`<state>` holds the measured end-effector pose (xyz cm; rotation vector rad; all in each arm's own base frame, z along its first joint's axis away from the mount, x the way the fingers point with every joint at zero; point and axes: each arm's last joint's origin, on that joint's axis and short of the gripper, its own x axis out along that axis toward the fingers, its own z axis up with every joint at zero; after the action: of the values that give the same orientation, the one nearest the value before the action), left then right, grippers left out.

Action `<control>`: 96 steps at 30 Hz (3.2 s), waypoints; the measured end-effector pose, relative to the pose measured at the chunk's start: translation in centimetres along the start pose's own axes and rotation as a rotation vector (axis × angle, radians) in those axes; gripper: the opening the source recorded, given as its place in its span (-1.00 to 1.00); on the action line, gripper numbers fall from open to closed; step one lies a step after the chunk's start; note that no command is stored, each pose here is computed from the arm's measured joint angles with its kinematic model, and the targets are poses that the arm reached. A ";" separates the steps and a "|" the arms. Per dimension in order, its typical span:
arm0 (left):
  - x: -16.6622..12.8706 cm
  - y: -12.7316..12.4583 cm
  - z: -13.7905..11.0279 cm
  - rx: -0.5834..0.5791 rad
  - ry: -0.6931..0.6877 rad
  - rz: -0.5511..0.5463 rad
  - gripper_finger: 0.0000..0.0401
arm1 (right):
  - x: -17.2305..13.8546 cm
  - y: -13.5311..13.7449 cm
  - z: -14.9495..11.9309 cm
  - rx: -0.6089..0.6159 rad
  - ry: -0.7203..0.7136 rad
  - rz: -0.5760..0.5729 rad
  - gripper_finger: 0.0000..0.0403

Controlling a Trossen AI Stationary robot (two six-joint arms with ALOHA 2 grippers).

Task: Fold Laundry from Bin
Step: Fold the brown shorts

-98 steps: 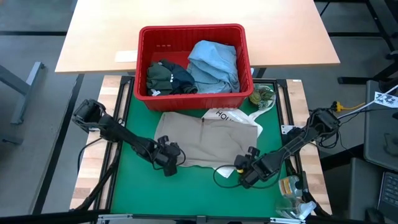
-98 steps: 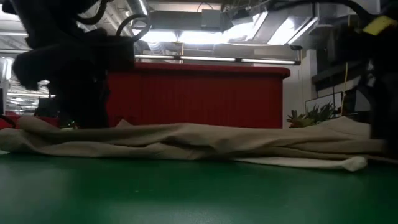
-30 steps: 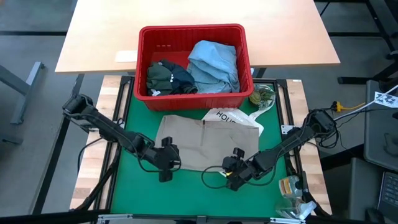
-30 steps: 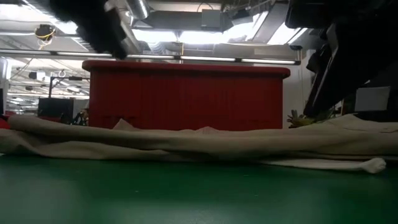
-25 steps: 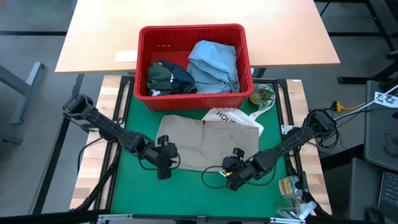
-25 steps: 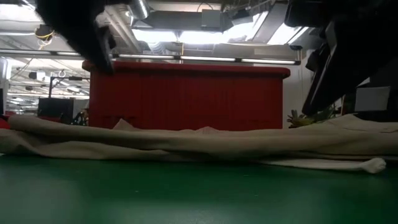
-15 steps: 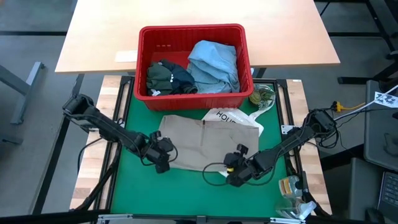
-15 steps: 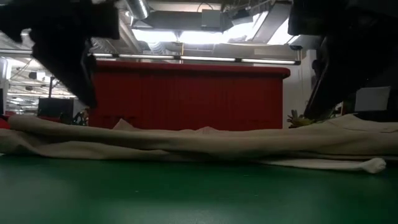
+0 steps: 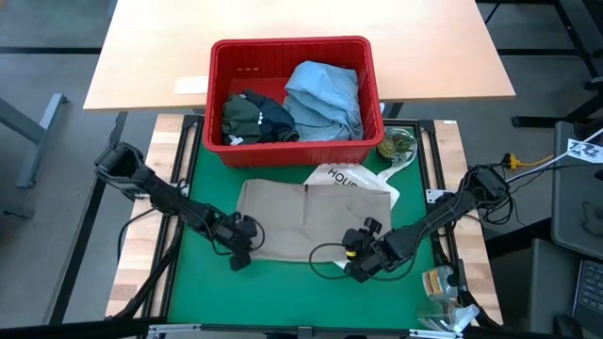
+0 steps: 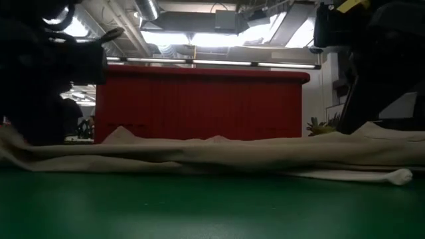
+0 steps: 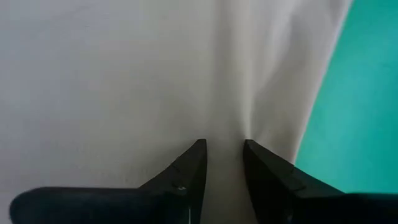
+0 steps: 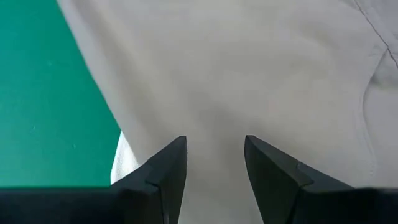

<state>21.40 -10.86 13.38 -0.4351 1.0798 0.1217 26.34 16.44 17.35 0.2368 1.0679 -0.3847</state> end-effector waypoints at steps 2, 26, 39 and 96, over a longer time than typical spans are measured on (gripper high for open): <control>0.0 -0.4 -0.3 0.016 0.011 -0.032 -0.51 | 0.0 0.0 0.0 0.000 0.006 0.005 -0.19; -1.4 -5.1 0.1 0.100 -0.258 -0.364 -0.52 | -0.2 0.3 0.2 -0.123 0.000 0.053 -0.19; -0.4 -2.4 -0.3 0.035 -0.197 -0.077 -0.52 | -2.0 -1.5 -1.5 -0.016 0.130 -0.091 -0.19; 3.2 -12.6 -2.4 0.217 -0.223 -0.544 -0.52 | 3.8 -8.3 5.5 -0.042 0.039 -0.144 -0.19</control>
<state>24.82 -23.66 13.19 -0.4920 0.7167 -0.4166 28.90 6.09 16.56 0.1305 1.1338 -0.4875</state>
